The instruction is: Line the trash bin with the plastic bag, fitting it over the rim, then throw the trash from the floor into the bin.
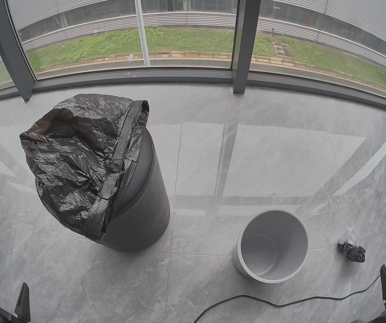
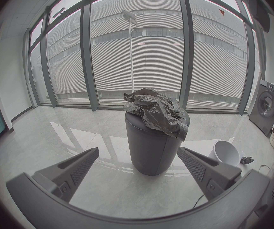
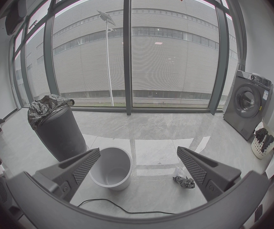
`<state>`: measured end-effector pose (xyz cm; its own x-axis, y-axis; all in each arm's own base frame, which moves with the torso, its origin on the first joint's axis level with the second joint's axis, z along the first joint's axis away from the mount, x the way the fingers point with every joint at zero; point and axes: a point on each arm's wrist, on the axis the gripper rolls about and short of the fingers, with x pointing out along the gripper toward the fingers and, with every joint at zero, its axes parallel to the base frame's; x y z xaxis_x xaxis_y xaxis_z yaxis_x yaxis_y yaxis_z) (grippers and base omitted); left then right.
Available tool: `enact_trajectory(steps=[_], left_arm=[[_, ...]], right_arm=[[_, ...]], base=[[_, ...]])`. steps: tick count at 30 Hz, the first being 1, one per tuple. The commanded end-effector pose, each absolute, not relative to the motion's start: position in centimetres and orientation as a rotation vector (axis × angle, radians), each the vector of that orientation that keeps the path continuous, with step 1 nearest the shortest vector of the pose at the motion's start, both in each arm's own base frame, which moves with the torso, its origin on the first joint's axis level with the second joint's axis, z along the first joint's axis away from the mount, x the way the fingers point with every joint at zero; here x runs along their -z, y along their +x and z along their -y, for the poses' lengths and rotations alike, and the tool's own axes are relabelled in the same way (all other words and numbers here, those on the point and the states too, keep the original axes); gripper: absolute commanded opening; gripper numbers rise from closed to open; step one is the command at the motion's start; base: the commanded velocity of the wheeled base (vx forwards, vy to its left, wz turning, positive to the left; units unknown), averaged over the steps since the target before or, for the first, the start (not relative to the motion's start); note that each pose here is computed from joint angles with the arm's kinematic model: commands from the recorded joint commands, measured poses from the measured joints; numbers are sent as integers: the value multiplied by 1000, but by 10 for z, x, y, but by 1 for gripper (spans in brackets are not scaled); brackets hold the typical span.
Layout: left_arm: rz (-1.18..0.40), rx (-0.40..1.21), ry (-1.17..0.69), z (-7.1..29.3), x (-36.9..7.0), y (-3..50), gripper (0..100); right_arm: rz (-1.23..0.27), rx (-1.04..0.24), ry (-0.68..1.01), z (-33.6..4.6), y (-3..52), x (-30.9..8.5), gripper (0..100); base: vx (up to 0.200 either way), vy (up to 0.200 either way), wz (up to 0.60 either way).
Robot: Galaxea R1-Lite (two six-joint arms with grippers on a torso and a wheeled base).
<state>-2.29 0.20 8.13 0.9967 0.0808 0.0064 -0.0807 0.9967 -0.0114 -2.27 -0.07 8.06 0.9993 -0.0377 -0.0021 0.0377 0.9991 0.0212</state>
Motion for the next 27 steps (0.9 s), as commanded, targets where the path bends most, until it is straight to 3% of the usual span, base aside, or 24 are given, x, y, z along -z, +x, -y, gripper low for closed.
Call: enact_trajectory(steps=[1, 7, 27], left_arm=[[5, -81, -11, -2, -76, -23, 100], [7, -81, -13, -2, -76, -23, 100], [9, -77, -23, -2, -76, -23, 100]], right_arm=[[-9, 38, 21, 1, -22, -76, 100], [-9, 38, 21, 1, -22, -76, 100], [-9, 38, 21, 1, -22, -76, 100]], base=[[200, 0, 0], [200, 0, 0], [0, 0, 0]])
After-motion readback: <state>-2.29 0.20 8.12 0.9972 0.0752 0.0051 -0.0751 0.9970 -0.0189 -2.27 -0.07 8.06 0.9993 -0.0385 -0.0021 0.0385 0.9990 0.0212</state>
